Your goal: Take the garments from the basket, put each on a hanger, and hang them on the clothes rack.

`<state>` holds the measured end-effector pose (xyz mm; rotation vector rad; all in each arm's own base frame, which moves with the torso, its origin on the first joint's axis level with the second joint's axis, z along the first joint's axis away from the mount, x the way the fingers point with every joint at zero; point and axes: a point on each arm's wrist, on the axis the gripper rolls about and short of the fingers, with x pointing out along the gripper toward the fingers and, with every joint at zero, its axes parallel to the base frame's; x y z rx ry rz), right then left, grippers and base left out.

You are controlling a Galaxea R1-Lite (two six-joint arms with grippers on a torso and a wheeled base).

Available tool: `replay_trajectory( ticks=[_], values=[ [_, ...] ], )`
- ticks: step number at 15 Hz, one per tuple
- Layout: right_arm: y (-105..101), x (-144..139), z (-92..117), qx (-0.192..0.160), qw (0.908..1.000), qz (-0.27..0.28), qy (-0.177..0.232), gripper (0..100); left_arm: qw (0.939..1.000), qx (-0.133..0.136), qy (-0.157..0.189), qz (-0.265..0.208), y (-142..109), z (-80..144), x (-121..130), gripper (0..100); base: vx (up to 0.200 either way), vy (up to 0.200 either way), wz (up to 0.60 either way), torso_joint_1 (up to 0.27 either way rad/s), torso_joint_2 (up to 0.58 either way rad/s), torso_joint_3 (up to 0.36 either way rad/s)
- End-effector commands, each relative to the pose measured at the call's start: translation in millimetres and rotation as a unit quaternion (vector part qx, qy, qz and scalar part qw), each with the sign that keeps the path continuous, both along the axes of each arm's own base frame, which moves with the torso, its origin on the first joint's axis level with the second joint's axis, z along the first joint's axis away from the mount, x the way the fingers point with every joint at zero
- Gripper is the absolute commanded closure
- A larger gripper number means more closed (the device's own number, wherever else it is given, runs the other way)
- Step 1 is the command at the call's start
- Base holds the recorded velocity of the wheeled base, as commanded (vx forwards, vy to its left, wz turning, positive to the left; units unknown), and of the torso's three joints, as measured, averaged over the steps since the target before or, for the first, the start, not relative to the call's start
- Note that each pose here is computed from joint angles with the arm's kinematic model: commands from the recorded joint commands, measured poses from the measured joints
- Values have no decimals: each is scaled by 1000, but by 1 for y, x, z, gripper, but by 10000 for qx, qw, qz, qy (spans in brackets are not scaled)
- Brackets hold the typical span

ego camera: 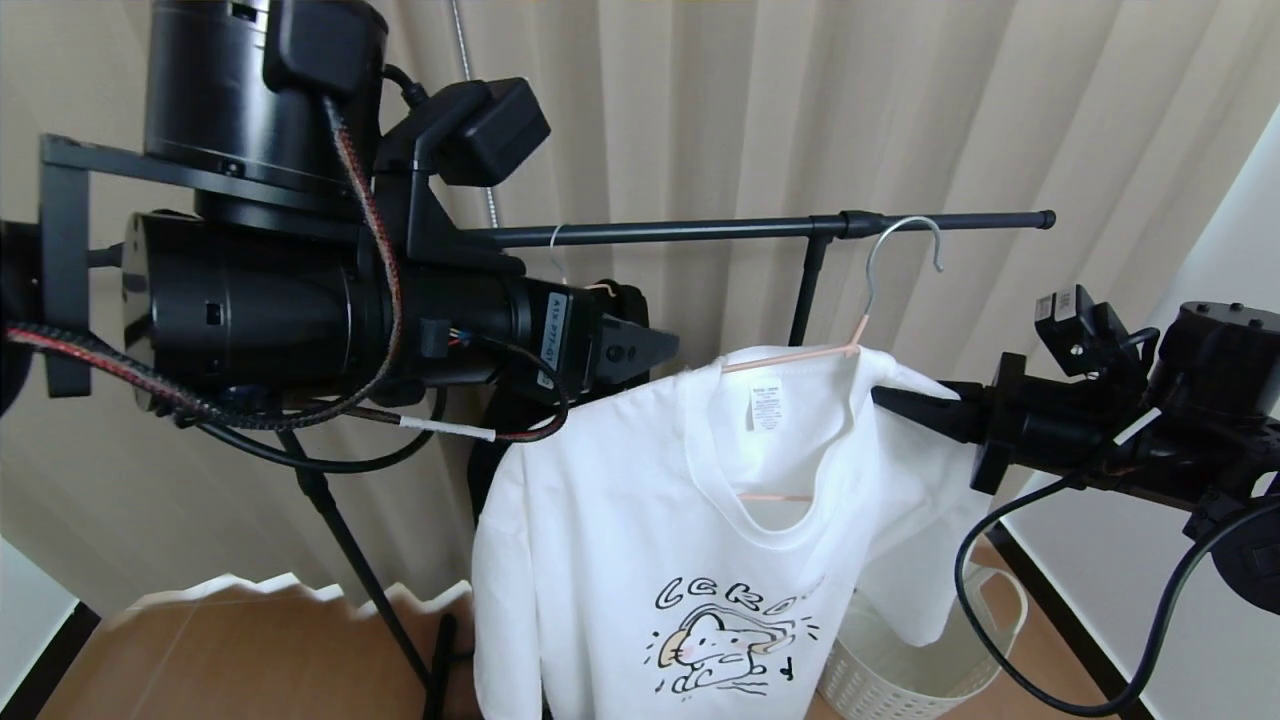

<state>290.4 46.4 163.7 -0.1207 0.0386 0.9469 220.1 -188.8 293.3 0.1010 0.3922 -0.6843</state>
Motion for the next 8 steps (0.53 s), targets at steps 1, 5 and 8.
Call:
replay_trajectory(
  ticks=[1, 5, 8],
  values=[
    [1, 1, -1, -6, 10000, 16, 17, 100, 9996, 241, 0, -143, -14, -1, 10, 0, 0, 0, 0, 0, 0, 0],
    [1, 6, -7, -117, 9999, 2, -35, 100, 9951, 715, -202, -654, -21, 0, 15, 0, 0, 0, 0, 0, 0, 0],
    [1, 5, -6, -116, 9999, 2, -51, 100, 9879, 1017, -144, -1164, -24, -1, 16, 0, 0, 0, 0, 0, 0, 0]
  ],
)
